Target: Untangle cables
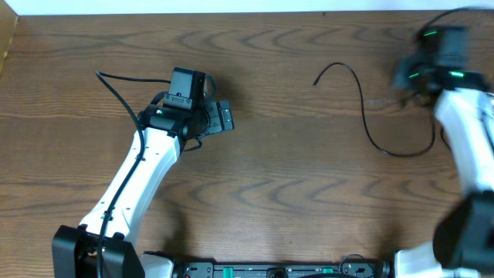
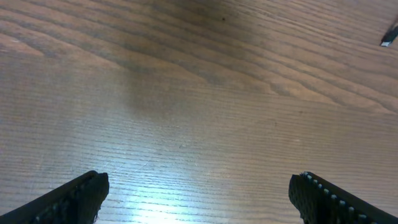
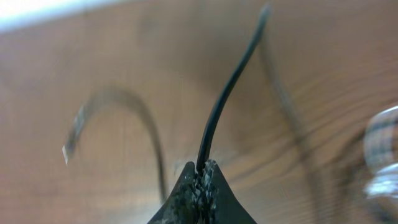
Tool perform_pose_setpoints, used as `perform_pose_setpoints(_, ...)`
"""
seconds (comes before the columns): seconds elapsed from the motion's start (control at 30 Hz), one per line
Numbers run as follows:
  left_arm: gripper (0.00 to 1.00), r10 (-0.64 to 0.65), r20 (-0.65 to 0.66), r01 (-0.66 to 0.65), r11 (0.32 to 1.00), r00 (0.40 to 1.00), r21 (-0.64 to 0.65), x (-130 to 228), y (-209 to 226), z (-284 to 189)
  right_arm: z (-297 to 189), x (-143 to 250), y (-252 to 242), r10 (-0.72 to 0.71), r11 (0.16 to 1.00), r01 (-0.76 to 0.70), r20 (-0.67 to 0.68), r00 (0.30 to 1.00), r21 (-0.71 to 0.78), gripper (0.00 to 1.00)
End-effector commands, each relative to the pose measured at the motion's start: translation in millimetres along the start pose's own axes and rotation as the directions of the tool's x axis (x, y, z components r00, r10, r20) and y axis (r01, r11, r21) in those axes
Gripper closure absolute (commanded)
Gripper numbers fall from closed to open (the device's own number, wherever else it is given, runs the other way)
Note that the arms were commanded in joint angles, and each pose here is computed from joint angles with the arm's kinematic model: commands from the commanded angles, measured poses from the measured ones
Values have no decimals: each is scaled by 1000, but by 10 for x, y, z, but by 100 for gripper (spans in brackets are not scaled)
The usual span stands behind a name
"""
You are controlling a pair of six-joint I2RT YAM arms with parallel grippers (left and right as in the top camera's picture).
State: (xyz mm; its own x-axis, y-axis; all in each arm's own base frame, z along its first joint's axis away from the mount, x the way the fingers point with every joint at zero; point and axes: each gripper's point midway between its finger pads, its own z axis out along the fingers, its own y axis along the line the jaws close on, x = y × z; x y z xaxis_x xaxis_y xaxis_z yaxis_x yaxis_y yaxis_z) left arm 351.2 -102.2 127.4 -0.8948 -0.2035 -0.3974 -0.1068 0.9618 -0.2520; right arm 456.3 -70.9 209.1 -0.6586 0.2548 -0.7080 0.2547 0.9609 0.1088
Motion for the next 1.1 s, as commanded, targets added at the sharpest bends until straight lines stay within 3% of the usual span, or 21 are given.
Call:
perform_pose_setpoints(0.0,2,-7,2,7,1000,1000,-9,-5,30,-6,-485,-398,-493,104,990,-118,161,982,80,99)
perform_pose_setpoints(0.1,2,-7,2,7,1000,1000,-9,-5,30,-6,-667,-460,-973,154,966,-193,211,965,174,99)
perform_pose_setpoints(0.17,2,-7,1,7,1000,1000,-9,-4,31,-6,-773,-351,-1537,205,901,-272,222,953,337,99)
perform_pose_setpoints(0.23,2,-7,-2,7,1000,1000,-10,3,34,-6,-901,-255,-1909,275,811,-370,263,925,454,99)
perform_pose_setpoints(0.3,2,-8,-8,8,1000,1000,-13,20,42,-7,-1131,-123,-2361,356,658,-500,353,865,562,99)
perform_pose_setpoints(0.47,2,-8,-8,8,1000,1000,-13,20,42,-7,-1324,2,-2768,431,553,-609,431,793,568,99)
perform_pose_setpoints(0.6,2,-8,-8,8,1000,1000,-13,20,42,-7,-1203,-68,-2662,458,621,-613,409,789,488,96)
perform_pose_setpoints(0.63,2,-8,-8,8,1000,1000,-13,20,42,-7,-1125,-117,-2570,463,667,-601,387,798,441,90)
perform_pose_setpoints(0.67,2,-8,-8,8,1000,1000,-13,20,42,-7,-1016,-189,-2417,459,736,-570,349,817,366,72)
perform_pose_setpoints(0.73,2,-8,-9,8,1000,1000,-14,21,42,-7,-799,-302,-2056,438,848,-493,268,858,195,49)
perform_pose_setpoints(0.8,2,-8,-9,8,1000,1000,-14,21,42,-7,-611,-336,-1703,406,906,-421,192,894,48,40)
perform_pose_setpoints(1.07,2,-8,-8,8,1000,1000,-13,20,42,-7,162,107,-389,149,963,-168,-99,984,-212,36)
